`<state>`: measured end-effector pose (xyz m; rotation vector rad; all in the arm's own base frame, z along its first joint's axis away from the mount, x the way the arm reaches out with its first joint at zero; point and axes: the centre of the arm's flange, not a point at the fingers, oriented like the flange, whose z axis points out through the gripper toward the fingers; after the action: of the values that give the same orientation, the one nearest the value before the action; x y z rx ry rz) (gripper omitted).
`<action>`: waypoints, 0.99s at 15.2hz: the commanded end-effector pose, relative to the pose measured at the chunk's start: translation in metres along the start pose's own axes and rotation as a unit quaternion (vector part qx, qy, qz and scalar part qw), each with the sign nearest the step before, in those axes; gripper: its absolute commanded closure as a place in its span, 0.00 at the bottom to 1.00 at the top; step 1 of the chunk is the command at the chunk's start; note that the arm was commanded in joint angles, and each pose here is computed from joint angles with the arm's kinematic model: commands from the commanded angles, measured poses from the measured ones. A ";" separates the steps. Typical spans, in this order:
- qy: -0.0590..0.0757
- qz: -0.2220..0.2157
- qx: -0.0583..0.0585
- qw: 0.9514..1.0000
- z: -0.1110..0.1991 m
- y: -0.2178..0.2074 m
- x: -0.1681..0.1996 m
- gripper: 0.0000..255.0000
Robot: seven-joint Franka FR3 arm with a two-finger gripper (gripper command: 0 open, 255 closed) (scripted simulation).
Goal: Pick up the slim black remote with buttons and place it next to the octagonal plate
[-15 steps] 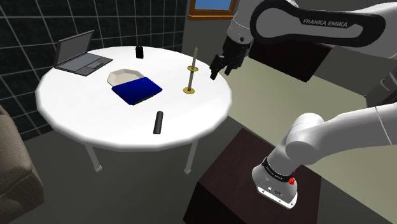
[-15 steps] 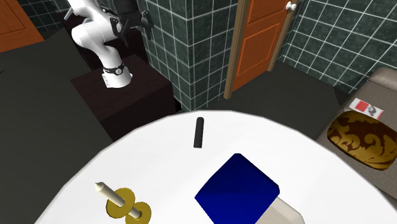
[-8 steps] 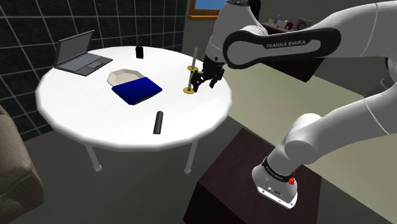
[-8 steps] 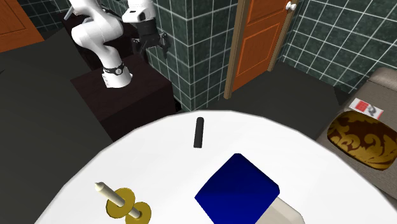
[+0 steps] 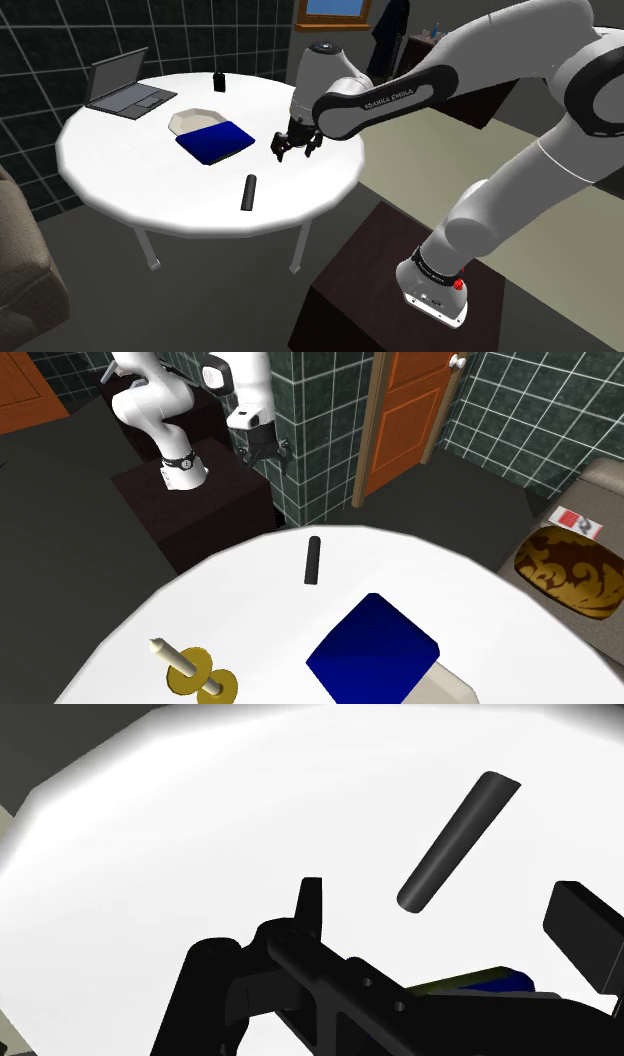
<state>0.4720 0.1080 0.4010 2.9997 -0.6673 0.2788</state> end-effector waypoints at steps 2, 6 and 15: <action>0.002 0.029 -0.006 1.000 0.032 -0.019 0.012 0.00; 0.005 0.065 -0.016 0.998 0.078 -0.043 0.028 0.00; 0.010 0.147 -0.036 0.988 0.182 -0.088 0.071 0.00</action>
<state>0.5935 0.1408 0.2491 2.8347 -1.0657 0.2881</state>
